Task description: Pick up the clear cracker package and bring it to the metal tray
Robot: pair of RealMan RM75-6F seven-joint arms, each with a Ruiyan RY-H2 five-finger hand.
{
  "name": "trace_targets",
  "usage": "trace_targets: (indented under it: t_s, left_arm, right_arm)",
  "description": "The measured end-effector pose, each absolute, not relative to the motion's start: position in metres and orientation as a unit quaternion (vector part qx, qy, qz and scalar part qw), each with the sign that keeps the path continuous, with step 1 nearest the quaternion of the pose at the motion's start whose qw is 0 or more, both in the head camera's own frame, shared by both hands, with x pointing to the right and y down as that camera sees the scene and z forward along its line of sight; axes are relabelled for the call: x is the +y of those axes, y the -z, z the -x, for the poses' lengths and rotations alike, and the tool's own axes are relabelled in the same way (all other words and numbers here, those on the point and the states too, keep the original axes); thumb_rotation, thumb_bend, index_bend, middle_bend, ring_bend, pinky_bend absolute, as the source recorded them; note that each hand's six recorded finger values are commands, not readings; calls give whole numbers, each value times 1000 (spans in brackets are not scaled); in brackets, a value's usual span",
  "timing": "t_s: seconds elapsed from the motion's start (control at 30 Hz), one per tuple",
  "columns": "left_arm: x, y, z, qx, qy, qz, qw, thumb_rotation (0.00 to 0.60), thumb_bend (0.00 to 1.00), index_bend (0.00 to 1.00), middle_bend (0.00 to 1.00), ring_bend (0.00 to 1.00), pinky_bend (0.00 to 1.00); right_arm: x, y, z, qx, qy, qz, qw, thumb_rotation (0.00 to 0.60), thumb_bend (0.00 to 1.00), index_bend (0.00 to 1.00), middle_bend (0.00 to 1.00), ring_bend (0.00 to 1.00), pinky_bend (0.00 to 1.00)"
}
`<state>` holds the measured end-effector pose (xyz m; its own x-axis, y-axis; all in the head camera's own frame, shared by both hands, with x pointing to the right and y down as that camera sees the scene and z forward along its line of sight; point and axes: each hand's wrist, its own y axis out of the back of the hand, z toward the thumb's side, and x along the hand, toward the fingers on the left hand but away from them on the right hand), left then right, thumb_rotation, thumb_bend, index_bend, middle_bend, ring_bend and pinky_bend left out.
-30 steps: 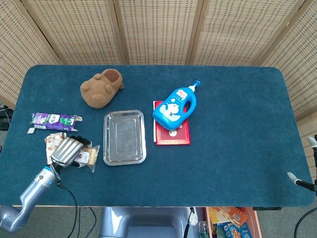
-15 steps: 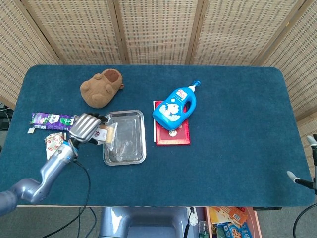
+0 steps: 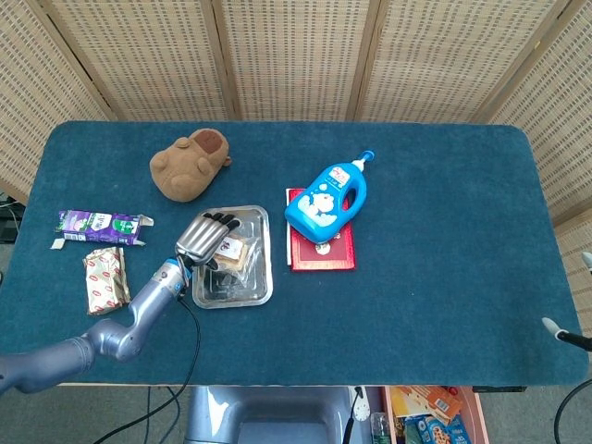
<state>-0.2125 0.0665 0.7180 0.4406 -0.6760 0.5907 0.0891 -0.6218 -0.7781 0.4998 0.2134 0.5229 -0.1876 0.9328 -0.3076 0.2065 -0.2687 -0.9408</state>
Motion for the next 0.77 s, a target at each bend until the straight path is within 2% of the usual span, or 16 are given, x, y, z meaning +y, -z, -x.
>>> trace_targets:
  t_s: [0.17,0.37,0.47,0.6,0.77]
  left_arm:
    - [58,-692,226,234,477,756,381,600,0,0,0,0,0]
    - [55,-636,283,307,476,725,392,600,0,0,0,0,0]
    - [69,-611,322,329,494,703,390,600,0,0,0,0,0]
    - [109,-585,378,350,535,676,366,600,0,0,0,0,0]
    - [158,-568,410,370,553,660,348,600,0,0,0,0,0]
  right_arm:
    - [214,-520,-498,-517,-568,556,319,600,0,0,0,0,0]
    - [216,-517,-494,-517,-561,561,322,600,0,0,0,0,0]
    - [217,-516,-492,-515,-559,563,325,600,0,0,0,0,0]
    - [218,-516,-488,-511,-556,567,328,600,0,0,0,0,0]
    - [219,-513,-490,-514,-554,566,329,600,0,0,0,0,0]
